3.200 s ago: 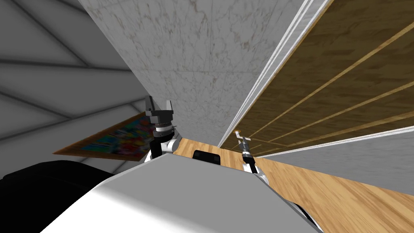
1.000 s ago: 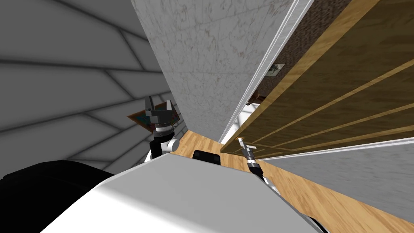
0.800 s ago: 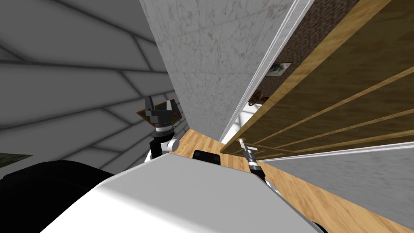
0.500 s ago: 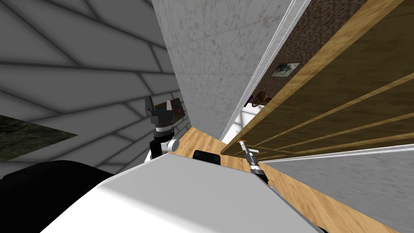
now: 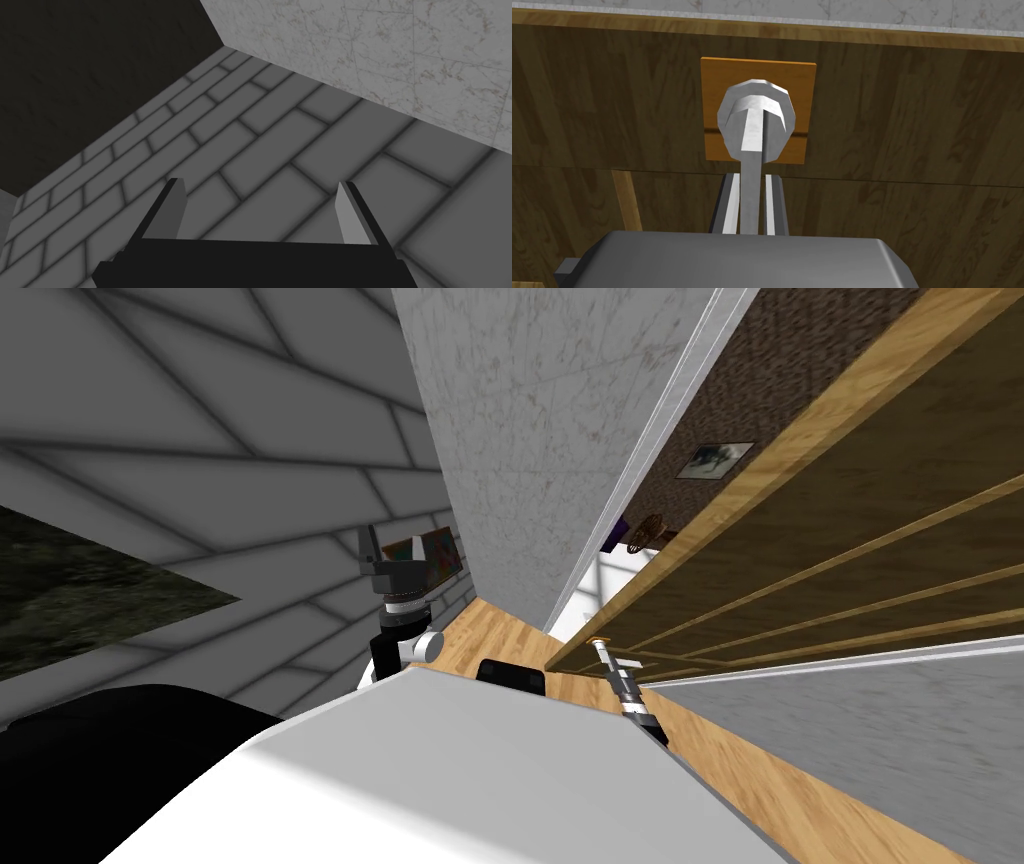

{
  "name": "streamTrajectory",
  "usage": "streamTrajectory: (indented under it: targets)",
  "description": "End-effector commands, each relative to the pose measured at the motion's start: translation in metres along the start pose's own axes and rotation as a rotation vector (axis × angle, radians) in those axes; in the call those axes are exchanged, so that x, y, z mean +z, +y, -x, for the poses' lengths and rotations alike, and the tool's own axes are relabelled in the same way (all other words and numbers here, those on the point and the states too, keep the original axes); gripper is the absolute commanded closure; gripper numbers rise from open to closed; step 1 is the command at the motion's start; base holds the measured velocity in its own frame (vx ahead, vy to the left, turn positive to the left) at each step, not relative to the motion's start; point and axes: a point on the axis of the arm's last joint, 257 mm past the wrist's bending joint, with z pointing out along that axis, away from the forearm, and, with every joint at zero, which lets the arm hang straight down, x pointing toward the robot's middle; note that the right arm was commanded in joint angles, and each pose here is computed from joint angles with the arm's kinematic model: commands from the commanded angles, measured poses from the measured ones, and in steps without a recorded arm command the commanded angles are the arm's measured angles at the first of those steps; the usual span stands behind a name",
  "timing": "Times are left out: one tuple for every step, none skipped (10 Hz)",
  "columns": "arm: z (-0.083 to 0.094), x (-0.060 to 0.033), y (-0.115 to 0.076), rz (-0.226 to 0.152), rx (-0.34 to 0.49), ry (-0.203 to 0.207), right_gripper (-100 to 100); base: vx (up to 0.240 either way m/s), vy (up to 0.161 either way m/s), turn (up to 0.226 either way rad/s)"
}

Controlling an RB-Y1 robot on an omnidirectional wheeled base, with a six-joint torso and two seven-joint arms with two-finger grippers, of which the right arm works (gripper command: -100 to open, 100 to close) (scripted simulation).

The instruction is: Pull the door open

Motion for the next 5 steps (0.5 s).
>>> streamTrajectory:
  targets:
    - [-0.0004,-0.0006,-0.0001,0.0,0.0,0.003,100,-0.18,-0.086,0.181]
    - [-0.0001,-0.0007,0.0003,0.0,0.0,0.003,100,-0.186,-0.06,0.129]
    - [0.0004,-0.0008,0.0007,0.001,-0.001,0.004,100,-0.196,-0.054,0.121]
    - [0.0008,-0.0009,0.0012,0.002,-0.001,0.005,100,-0.218,-0.089,0.154]
    - [0.0013,-0.001,0.0017,0.003,-0.002,0.007,100,-0.223,-0.051,0.22]
